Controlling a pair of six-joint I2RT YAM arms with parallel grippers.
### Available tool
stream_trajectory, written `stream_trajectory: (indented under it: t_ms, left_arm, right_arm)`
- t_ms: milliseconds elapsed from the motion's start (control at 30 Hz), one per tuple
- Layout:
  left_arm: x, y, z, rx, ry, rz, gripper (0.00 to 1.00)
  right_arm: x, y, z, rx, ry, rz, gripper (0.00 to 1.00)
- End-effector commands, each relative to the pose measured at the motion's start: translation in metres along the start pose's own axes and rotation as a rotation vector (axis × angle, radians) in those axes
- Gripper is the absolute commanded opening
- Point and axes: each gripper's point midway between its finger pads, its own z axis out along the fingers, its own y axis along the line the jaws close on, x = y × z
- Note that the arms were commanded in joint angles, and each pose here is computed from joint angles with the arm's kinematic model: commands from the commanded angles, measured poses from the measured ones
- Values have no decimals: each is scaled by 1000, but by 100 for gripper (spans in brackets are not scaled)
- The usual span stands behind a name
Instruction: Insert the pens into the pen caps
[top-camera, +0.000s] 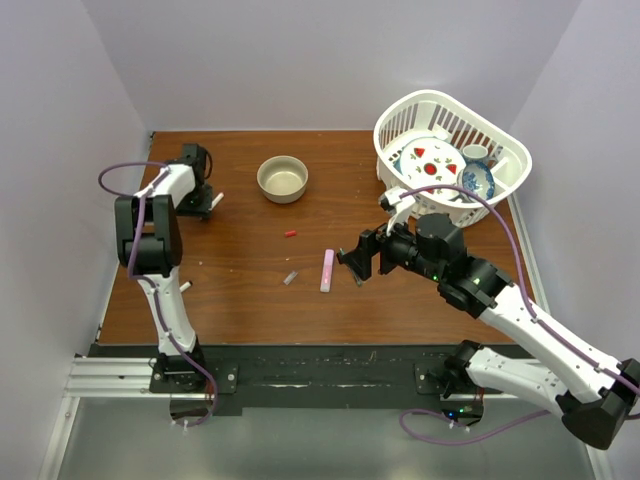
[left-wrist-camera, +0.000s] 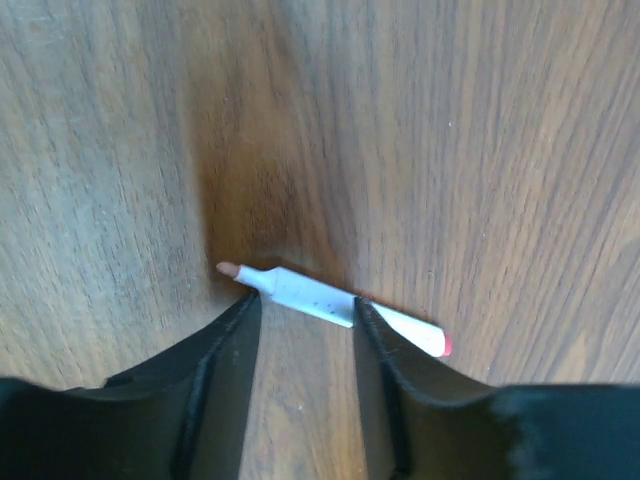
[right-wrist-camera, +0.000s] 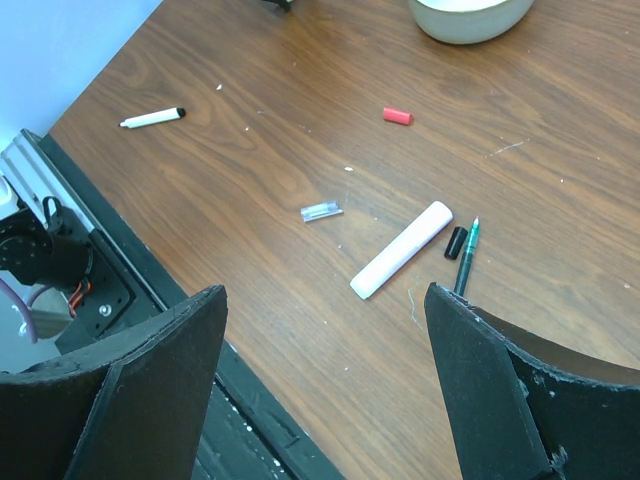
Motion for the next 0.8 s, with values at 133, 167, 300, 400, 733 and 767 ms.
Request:
stream_trajectory:
  t_ms: [133,167,300,400,733,767]
  left_arm:
    - [-6,25,5,-87,-51,46,28]
    - [-8,27,5,-85,-59,59,26]
    - [-7,43,5,-61,-59,147,13]
    - [0,54,4,-8,-43,239,1]
    - [53,82,-34,269,54,578,0]
    - [61,82,-41,309,75,621,0]
  right_arm:
    - [-35,4,-8,11,-99,-17,84]
    - [-36,5,-9,7,-103,-17,84]
    - [-38,8,-10,-7,-110,-2,84]
    - [-35,10,-5,-23,-105,17,84]
    - [-8,14,19,-73,-47,108,83]
    - [0,14,26,-72,-23,118,83]
